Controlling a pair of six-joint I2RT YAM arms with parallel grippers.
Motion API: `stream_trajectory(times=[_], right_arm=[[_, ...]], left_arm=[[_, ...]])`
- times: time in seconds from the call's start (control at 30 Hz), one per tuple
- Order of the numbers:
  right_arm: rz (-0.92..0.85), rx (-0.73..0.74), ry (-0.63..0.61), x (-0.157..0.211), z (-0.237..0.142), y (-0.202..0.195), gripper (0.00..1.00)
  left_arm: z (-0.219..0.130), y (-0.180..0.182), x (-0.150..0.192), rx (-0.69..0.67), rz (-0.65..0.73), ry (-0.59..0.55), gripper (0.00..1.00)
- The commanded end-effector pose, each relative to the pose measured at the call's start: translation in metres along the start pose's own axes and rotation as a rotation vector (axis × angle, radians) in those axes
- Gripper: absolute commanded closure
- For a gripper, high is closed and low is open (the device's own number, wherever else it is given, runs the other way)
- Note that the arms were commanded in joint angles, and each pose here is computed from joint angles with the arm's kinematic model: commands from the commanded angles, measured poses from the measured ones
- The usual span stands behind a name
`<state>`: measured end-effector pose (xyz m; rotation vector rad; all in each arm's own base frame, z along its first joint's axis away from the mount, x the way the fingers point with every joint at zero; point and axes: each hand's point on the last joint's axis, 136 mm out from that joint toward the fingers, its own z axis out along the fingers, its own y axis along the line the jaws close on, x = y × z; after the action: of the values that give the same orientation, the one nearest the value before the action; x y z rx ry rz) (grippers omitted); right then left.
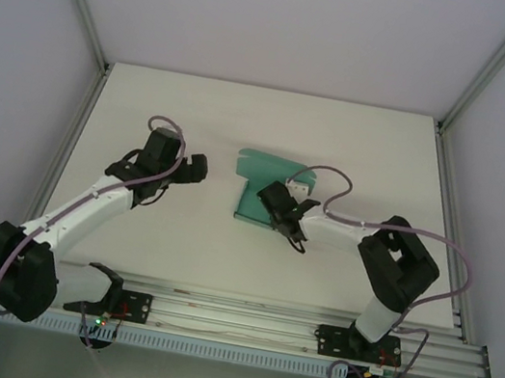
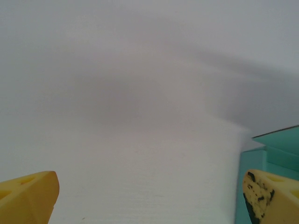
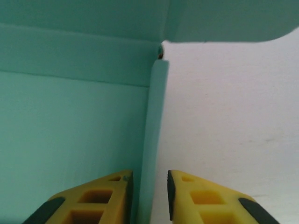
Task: Assemble paper box
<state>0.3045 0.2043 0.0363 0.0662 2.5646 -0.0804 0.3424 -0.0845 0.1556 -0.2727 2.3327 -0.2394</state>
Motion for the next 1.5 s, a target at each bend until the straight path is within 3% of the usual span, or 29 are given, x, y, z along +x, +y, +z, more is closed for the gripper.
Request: stream_trajectory(times=[0.0, 0.13, 0.23, 0.37, 0.57, 0.67, 0.77, 0.83, 0.87, 0.9, 0.93, 1.1, 1.17, 1.27, 1.47], right_arm=[[0.001, 0.048, -0.088, -0.025, -0.017, -0.012, 0.71], [-0.033, 0.031, -0.124, -0.042, -0.034, -0.012, 0.59], [-0.045, 0.022, -0.177, -0.06, -0.049, -0.023, 0.3], [-0.145, -0.077, -0.209, -0.079, -0.068, -0.032, 0.13], [-0.459, -0.424, -0.175, -0.086, -0.095, -0.014, 0.04], [-0.551, -0.478, -0.182, -0.098, -0.097, -0.015, 0.04], [-0.599, -0.505, -0.154, -0.109, -0.089, -0.017, 0.07], [-0.619, -0.524, -0.127, -0.115, -0.083, -0.018, 0.14], [-0.627, -0.521, -0.117, -0.117, -0.078, -0.019, 0.2], [-0.638, -0.514, -0.106, -0.119, -0.073, -0.019, 0.34], [-0.635, -0.504, -0.094, -0.12, -0.068, -0.021, 0.41], [-0.659, -0.515, -0.022, -0.11, -0.053, -0.023, 0.51], [-0.657, -0.524, -0.021, -0.11, -0.05, -0.021, 0.6], [-0.648, -0.526, -0.021, -0.112, -0.046, -0.019, 0.64], [-0.637, -0.524, 0.014, -0.111, -0.041, -0.019, 0.87]], left_arm=[[0.003, -0.034, -0.011, 0.179, 0.117, -0.024, 0.0], [0.008, -0.065, -0.007, 0.337, 0.248, 0.009, 0.0], [0.013, -0.082, -0.011, 0.398, 0.339, 0.036, 0.0], [0.02, -0.104, -0.01, 0.511, 0.516, 0.059, 0.0], [0.04, -0.128, -0.012, 0.613, 0.698, 0.119, 0.0], [0.049, -0.134, -0.004, 0.664, 0.789, 0.199, 0.0], [0.057, -0.137, 0.0, 0.691, 0.835, 0.253, 0.04], [0.059, -0.14, 0.0, 0.71, 0.851, 0.279, 0.12], [0.06, -0.141, 0.0, 0.716, 0.852, 0.287, 0.17], [0.062, -0.142, -0.001, 0.715, 0.854, 0.288, 0.24], [0.064, -0.143, -0.001, 0.713, 0.859, 0.291, 0.31], [0.068, -0.142, 0.003, 0.705, 0.883, 0.317, 0.49], [0.07, -0.141, 0.001, 0.686, 0.888, 0.312, 0.51], [0.07, -0.143, 0.001, 0.683, 0.891, 0.309, 0.59], [0.073, -0.145, 0.008, 0.654, 0.904, 0.323, 0.94]])
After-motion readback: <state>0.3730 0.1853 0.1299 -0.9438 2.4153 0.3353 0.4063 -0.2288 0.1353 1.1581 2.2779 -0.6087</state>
